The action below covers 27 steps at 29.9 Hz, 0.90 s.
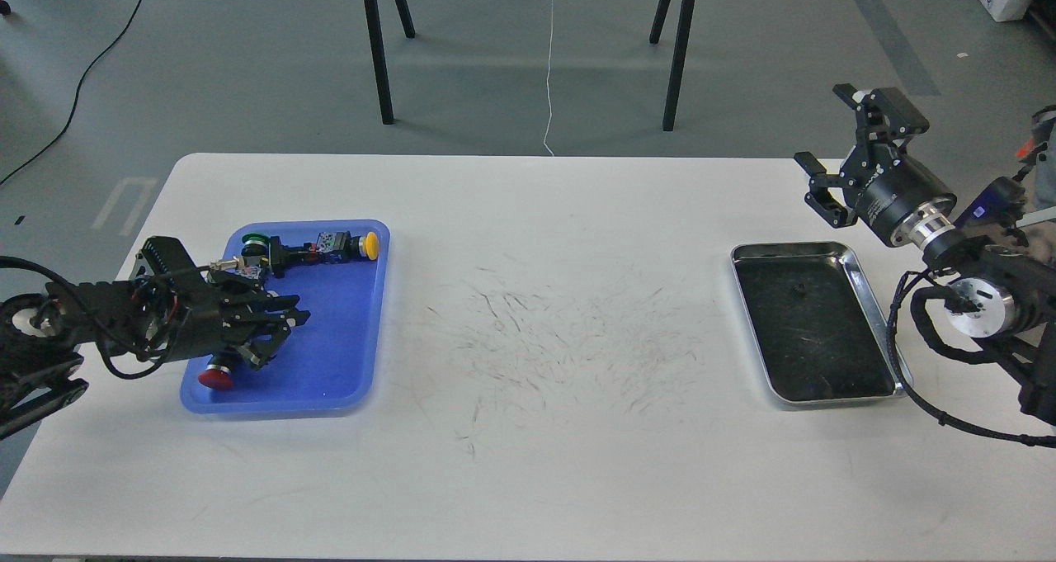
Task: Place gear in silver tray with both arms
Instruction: 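Close the left gripper on a small black gear in the blue tray, then lift the gear and carry it toward the table center with left gripper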
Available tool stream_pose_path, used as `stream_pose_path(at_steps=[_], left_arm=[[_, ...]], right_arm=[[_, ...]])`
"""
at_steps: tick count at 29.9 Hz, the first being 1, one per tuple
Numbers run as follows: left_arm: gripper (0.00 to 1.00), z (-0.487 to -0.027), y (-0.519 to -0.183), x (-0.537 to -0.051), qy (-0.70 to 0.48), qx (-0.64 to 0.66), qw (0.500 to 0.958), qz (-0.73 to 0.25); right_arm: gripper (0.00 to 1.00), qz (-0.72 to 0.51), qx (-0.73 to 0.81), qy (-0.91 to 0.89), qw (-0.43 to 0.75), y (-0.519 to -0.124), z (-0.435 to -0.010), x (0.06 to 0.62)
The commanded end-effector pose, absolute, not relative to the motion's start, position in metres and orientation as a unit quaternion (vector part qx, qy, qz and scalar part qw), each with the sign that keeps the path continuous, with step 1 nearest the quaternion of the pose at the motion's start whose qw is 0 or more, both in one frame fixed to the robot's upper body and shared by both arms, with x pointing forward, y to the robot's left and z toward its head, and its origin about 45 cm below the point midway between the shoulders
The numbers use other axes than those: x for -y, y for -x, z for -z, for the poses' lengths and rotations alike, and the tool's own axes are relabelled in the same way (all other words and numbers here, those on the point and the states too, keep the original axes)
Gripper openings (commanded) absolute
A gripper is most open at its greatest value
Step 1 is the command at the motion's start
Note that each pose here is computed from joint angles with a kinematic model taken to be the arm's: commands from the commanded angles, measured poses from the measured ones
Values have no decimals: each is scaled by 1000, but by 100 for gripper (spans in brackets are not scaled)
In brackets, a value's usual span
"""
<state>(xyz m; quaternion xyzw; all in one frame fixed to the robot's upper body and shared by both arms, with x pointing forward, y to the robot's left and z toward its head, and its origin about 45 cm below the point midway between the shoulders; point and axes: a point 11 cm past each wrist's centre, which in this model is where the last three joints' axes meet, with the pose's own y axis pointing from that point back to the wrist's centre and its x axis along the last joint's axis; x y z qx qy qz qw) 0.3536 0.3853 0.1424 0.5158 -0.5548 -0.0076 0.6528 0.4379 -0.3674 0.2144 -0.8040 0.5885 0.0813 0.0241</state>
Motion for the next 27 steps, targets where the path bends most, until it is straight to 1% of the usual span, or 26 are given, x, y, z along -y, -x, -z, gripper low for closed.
stream_pose_path(at_steps=[1, 9, 13, 19, 23, 27], left_arm=[[19, -155, -361, -390, -516, 550, 656, -27], [19, -166, -374, -379, -497, 526, 683, -96], [19, -160, -378, -356, -477, 516, 704, -105], [20, -168, -391, -324, -441, 494, 736, -140], [20, -175, -398, -297, -404, 468, 767, -172], [20, -180, -403, -272, -376, 452, 788, -183]], right_arm=[[99, -80, -589, 804, 24, -438, -215, 368], [99, -79, -594, 800, 24, -438, -216, 373], [99, -78, -595, 799, 28, -439, -217, 373], [99, -79, -594, 800, 27, -438, -217, 373], [99, -79, -593, 800, 31, -440, -218, 371], [99, -80, -592, 801, 36, -441, -219, 368]])
